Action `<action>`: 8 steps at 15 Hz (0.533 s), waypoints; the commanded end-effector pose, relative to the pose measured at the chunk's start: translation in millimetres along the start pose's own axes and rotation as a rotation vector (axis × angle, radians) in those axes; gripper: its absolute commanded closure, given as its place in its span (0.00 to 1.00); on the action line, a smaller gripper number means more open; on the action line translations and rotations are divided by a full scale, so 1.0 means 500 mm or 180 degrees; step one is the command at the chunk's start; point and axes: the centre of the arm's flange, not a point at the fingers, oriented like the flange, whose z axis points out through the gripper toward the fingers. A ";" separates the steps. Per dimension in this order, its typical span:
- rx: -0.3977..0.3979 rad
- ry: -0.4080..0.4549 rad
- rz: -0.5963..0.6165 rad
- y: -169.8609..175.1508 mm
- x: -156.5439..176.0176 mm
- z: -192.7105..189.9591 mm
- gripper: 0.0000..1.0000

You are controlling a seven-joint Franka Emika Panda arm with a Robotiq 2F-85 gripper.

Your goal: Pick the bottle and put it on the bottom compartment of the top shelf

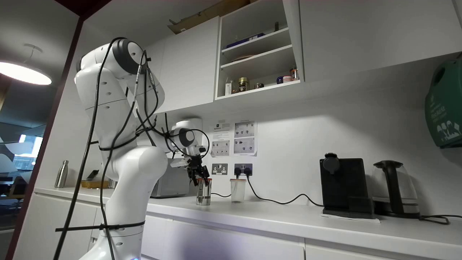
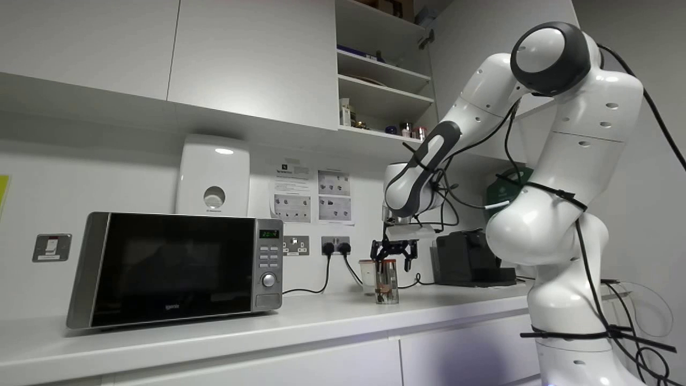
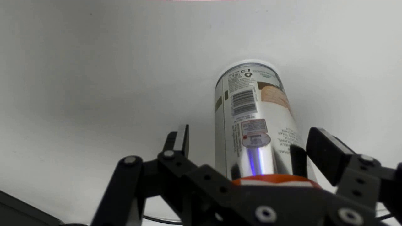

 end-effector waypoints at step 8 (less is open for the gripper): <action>-0.0224 0.0095 0.0033 0.017 0.041 0.030 0.00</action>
